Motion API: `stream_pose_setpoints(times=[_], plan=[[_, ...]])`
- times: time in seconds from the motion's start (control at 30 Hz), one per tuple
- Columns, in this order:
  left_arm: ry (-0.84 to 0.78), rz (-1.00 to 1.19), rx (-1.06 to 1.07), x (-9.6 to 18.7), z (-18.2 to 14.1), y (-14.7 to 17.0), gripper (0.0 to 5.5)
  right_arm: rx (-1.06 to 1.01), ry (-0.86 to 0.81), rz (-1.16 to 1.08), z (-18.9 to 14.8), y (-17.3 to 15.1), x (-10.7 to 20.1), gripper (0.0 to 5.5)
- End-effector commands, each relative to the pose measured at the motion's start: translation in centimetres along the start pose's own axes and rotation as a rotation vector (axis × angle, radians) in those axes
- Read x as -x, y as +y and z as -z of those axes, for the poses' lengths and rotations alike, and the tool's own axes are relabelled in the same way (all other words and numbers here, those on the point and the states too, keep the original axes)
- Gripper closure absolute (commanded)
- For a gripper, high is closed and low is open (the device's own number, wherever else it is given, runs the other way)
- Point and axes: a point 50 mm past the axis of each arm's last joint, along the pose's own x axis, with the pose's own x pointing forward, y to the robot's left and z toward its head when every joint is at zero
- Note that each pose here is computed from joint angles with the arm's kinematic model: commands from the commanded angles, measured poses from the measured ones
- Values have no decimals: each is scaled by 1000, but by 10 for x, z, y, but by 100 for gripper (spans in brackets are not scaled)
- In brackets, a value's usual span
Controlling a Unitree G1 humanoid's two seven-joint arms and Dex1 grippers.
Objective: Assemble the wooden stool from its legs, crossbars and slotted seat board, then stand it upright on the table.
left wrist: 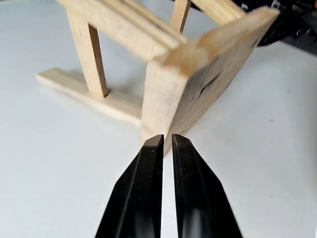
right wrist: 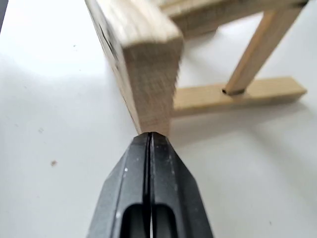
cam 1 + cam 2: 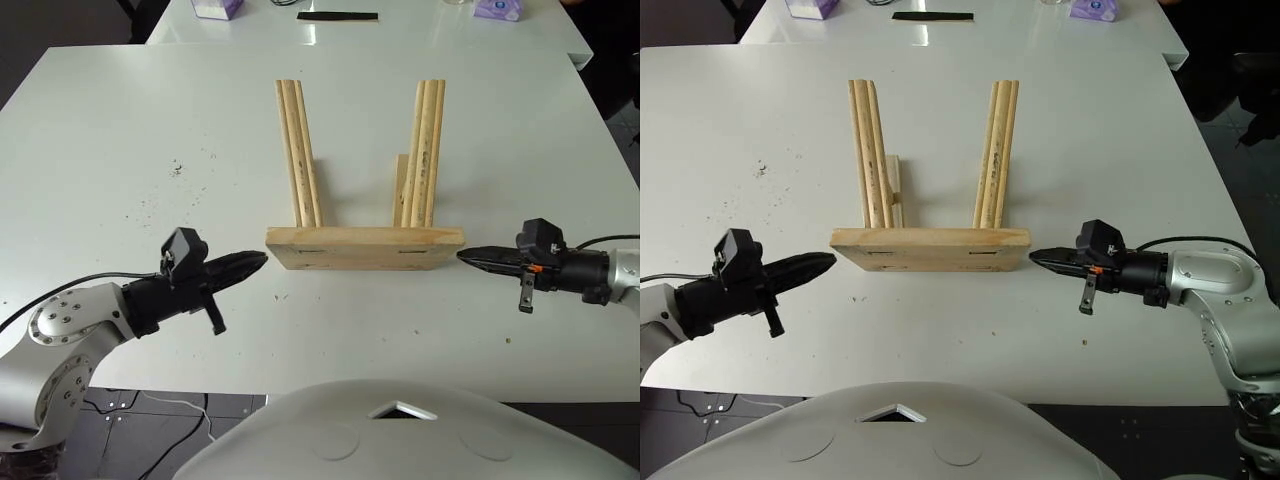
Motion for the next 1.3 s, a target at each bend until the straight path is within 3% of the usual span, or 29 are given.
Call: stream_pose_setpoints(times=[0.03, 0.27, 0.5, 0.67, 1.17, 1.3], plan=[[138, 37, -127, -7, 27, 15, 433, 111, -18, -39, -3, -11, -15, 518], [78, 155, -231, -39, 23, 25, 319, 149, -28, -144, -5, -19, -37, 409], [101, 200, -288, -50, 32, 37, 202, 144, 59, -230, 8, -22, -35, 296], [92, 230, -309, -59, 32, 42, 200, 140, 89, -248, 13, -26, -42, 213], [6, 320, -401, -90, 16, 49, 200, 111, 15, -280, 3, -23, -83, 210], [0, 325, -402, -94, 17, 50, 243, 102, -29, -276, -1, -23, -90, 273]])
